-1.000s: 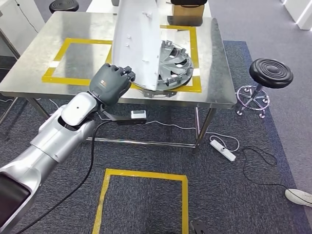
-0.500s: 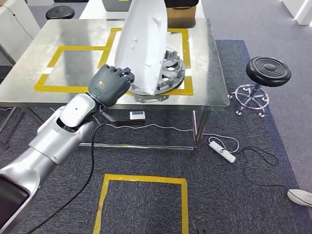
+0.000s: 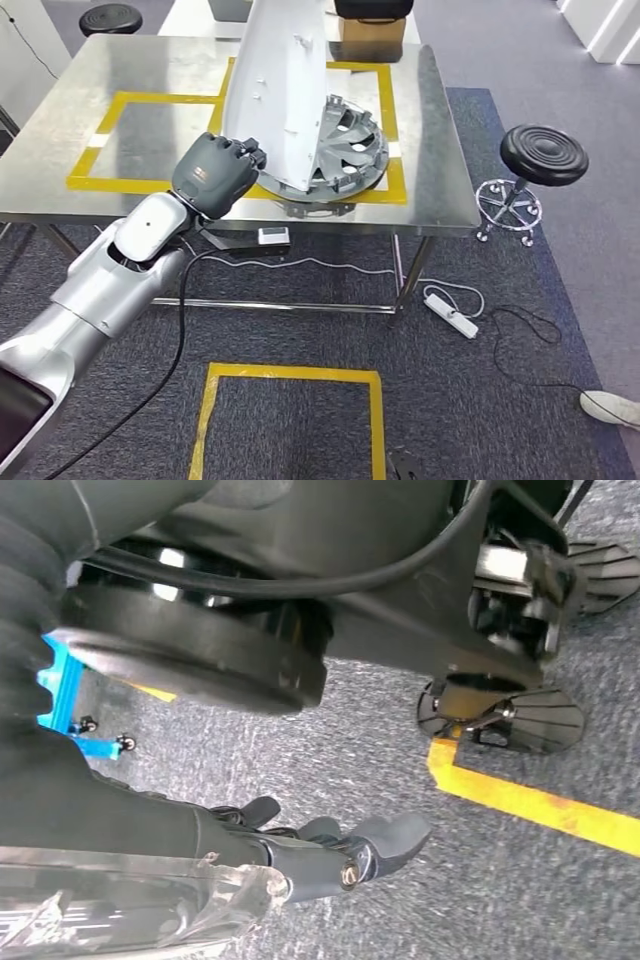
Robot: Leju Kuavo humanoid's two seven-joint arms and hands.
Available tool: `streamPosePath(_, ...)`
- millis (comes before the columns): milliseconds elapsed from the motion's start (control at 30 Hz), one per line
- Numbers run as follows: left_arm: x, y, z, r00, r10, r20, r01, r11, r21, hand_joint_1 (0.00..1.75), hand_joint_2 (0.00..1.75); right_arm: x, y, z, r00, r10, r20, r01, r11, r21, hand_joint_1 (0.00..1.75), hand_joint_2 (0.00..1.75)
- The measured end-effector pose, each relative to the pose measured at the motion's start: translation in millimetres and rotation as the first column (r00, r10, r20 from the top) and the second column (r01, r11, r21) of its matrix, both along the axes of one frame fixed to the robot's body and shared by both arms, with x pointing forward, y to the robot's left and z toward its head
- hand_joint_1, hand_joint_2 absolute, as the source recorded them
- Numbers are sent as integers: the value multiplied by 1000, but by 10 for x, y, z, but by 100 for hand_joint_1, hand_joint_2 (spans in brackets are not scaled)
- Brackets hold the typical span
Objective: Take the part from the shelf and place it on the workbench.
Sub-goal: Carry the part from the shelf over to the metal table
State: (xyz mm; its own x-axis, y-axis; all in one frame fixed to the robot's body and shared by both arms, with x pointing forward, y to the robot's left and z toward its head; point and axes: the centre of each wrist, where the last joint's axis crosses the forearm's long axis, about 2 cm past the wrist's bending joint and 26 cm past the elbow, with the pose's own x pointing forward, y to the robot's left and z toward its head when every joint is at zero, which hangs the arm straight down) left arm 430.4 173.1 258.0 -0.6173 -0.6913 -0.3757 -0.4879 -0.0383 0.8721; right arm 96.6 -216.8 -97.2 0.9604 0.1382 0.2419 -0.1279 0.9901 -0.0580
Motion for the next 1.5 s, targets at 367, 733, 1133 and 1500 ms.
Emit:
streamPosePath(367,-6,-6,-11,1000,-1,-2,1,1000,1,175,175,-1,0,0,1000,0,0,0,1000,0,0,175)
streamPosePath(733,-15,4,-33,1000,0,-7,0,1000,1,175,175,-8,0,-2,1000,0,-2,0,1000,0,0,175)
streamPosePath(1133,-7,17,-22,1000,2,-5,-2,1000,3,175,175,6,-2,1,1000,1,1,-1,1000,-1,0,175)
streamPosePath(1500,-1,7,3,1000,1,-1,-1,1000,3,175,175,7,-1,1,1000,2,2,-2,1000,-1,0,175)
